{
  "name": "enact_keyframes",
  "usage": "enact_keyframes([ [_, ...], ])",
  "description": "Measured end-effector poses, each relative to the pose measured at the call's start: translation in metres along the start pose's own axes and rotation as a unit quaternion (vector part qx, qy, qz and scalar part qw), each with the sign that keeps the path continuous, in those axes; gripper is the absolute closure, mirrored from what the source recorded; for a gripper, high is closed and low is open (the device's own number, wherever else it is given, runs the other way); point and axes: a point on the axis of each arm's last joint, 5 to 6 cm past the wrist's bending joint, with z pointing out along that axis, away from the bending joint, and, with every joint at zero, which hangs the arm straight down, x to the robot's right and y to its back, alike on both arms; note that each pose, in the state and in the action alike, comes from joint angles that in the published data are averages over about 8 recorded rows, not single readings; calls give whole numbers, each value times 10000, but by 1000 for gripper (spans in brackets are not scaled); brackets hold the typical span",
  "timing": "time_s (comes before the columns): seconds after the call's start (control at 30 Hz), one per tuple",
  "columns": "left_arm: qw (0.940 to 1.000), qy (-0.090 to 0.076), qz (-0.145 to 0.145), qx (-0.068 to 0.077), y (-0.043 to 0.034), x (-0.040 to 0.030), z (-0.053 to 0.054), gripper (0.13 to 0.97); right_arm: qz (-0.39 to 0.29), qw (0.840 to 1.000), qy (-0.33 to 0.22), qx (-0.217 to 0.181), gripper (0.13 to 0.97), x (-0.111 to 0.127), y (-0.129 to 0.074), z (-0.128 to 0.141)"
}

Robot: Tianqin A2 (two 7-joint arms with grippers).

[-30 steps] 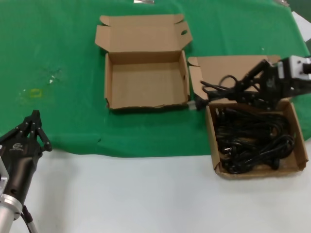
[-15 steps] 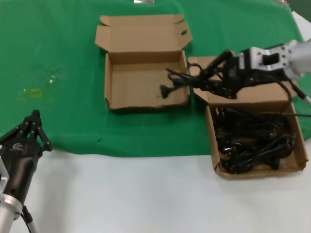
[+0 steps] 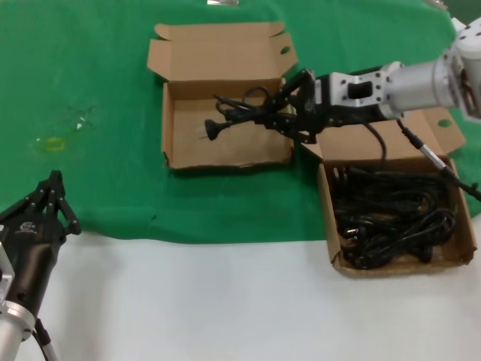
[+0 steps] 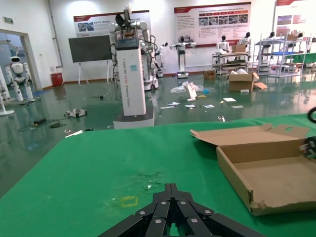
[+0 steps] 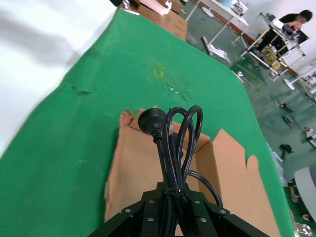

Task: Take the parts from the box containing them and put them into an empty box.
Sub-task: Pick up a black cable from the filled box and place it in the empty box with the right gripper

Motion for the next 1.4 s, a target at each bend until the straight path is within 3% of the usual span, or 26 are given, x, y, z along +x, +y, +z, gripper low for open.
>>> enact_keyframes([
  [0.67, 10000, 0, 0, 0, 0, 0, 0, 953, -34, 9986, 471, -247, 881, -60, -361, 558],
  [1.4, 10000, 0, 0, 0, 0, 0, 0, 953, 91, 9969, 616, -487, 881, -186, -417, 738],
])
